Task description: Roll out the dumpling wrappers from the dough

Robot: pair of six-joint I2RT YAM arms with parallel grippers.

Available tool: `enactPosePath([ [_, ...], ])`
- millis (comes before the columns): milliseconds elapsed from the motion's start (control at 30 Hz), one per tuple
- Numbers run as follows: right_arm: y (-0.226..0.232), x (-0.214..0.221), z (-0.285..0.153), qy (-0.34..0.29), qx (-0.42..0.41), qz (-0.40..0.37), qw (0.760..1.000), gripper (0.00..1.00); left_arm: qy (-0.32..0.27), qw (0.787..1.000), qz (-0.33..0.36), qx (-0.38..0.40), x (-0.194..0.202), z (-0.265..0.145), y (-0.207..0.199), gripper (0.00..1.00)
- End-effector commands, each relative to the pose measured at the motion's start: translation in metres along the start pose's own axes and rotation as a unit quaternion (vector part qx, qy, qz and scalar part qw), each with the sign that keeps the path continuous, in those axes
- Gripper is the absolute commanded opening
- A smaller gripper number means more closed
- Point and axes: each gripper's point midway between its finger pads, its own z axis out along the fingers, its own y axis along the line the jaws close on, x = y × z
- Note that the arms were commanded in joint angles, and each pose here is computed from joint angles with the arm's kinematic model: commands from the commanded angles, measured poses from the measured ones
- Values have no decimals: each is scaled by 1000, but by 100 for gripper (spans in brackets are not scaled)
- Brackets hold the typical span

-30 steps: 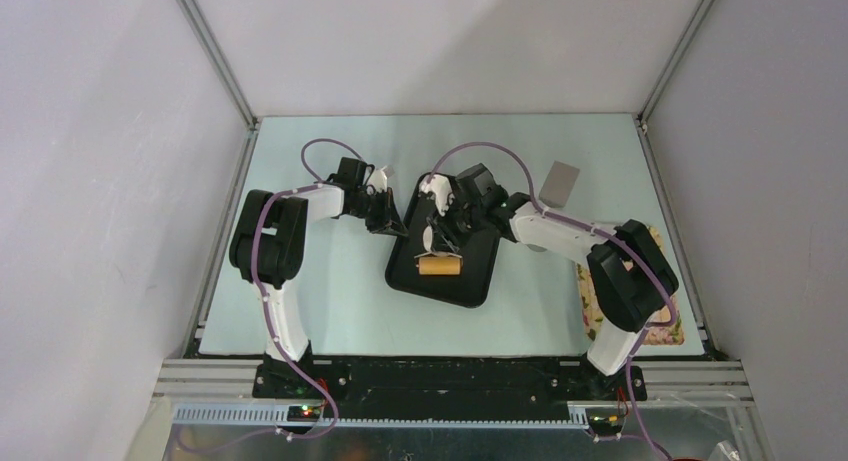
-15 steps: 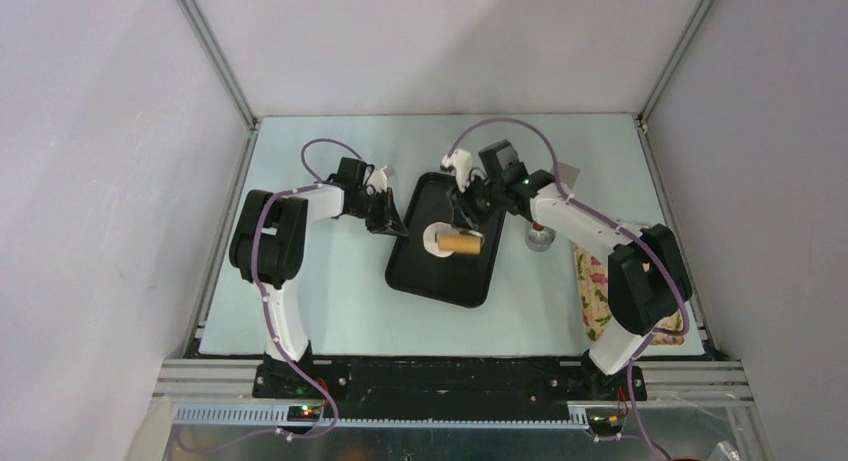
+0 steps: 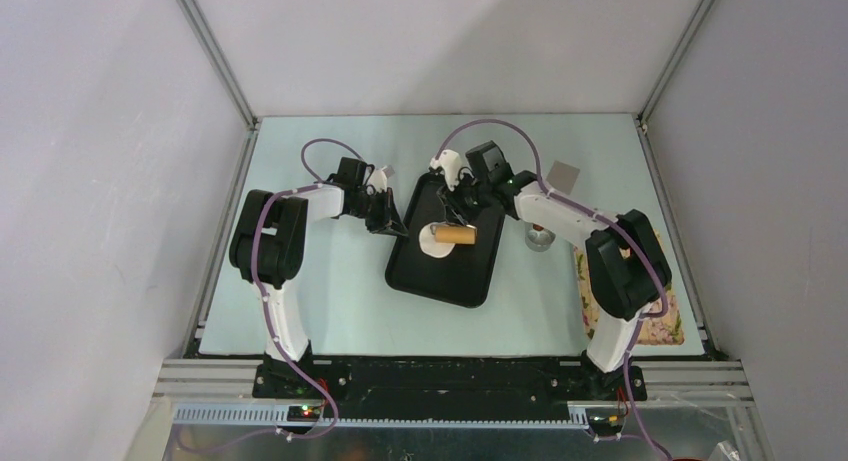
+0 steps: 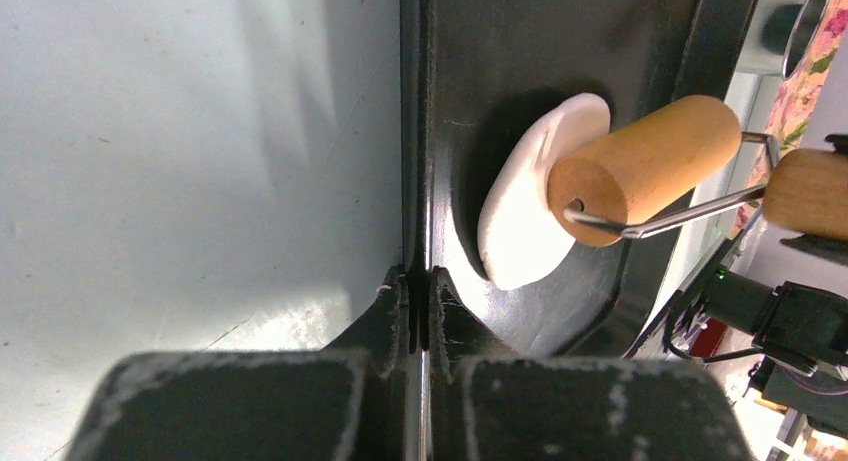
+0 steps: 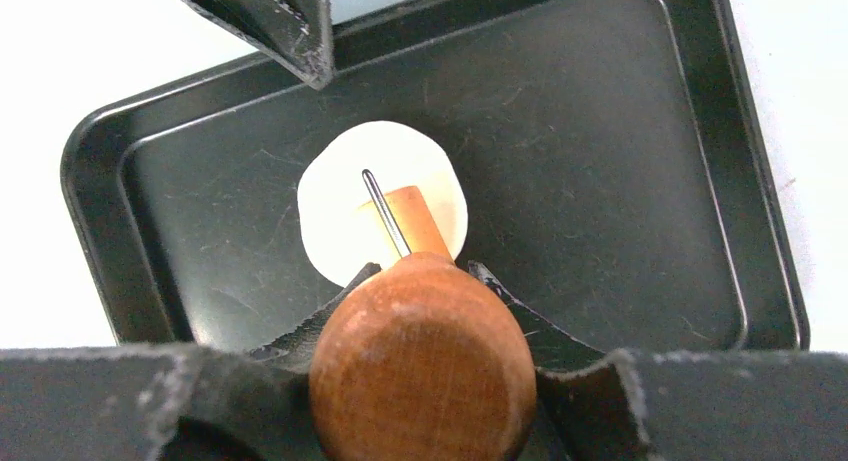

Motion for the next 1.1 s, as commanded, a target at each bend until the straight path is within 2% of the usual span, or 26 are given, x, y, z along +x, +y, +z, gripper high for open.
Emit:
enactPosePath([
  [0, 27, 39, 8, 50, -32, 20, 998, 0, 40, 997, -35, -48, 25, 2, 28, 0],
  [100, 45, 63, 4, 78, -57, 55, 994, 0, 40, 997, -35, -47, 25, 2, 28, 0],
  [267, 69, 85, -3, 100, -80, 64, 990, 0, 40, 997, -35, -47, 25, 2, 28, 0],
  [600, 87, 107, -9, 130, -100, 73, 984, 0, 40, 997, -35, -48, 25, 2, 28, 0],
  [700, 91, 102, -14, 122, -104, 64, 985, 0, 40, 998, -34, -47, 25, 2, 28, 0],
  [767, 92, 88, -21, 103, -104, 53, 988, 0, 39, 997, -35, -47, 25, 2, 28, 0],
  [900, 77, 25, -48, 26, -84, 33, 996, 0, 39, 997, -35, -48, 25, 2, 29, 0],
  [967, 63, -23, -67, -34, -67, 34, 997, 0, 40, 997, -36, -50, 25, 3, 29, 0],
  [1067, 48, -52, -71, -62, -40, 62, 995, 0, 40, 997, -36, -50, 25, 3, 29, 0],
])
